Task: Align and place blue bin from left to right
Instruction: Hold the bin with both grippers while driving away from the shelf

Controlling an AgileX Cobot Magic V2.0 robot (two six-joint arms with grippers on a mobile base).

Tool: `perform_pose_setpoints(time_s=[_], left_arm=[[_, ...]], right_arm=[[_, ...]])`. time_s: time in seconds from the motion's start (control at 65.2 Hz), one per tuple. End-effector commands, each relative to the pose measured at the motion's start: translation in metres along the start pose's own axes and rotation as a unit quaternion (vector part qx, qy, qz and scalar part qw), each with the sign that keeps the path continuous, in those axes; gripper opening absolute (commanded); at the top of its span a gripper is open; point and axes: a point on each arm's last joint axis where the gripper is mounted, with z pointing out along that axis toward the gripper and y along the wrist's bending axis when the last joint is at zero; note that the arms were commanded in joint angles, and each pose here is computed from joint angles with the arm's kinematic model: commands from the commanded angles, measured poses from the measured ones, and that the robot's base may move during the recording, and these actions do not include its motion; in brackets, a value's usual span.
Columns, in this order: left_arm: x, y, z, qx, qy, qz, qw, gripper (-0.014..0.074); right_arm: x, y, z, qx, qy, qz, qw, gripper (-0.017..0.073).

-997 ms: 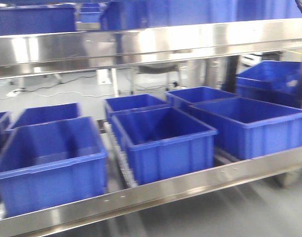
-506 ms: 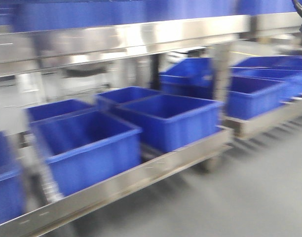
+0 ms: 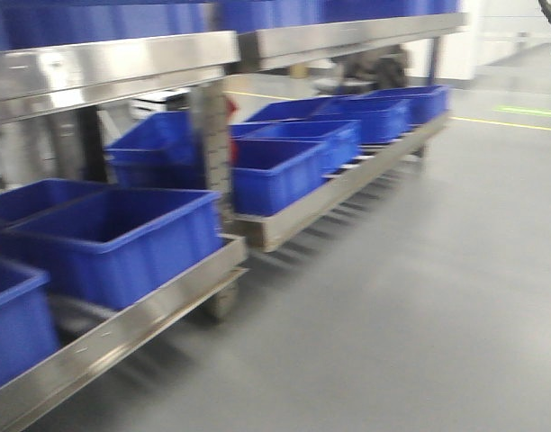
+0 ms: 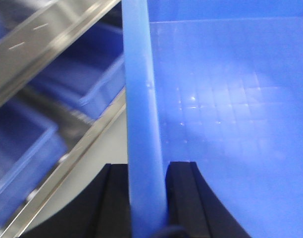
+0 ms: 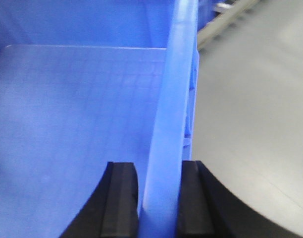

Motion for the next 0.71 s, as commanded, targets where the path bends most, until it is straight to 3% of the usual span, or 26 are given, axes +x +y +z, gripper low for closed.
perform_pose_setpoints(time_s=[0.0,0.69], left_arm=[[-0.0094,0.0026,-0.0151,0.007,-0.051,0.002,0.999,-0.0009],[-0.0093,0.0024,-0.0142,0.006,-0.050,0.002,0.999,-0.0009]], right_arm=[[-0.0157,0.0006,-0.0181,-0.003,-0.080,-0.018,0.997,-0.0081],[-0.0157,0.0006,-0.0181,-0.003,-0.080,-0.018,0.997,-0.0081]])
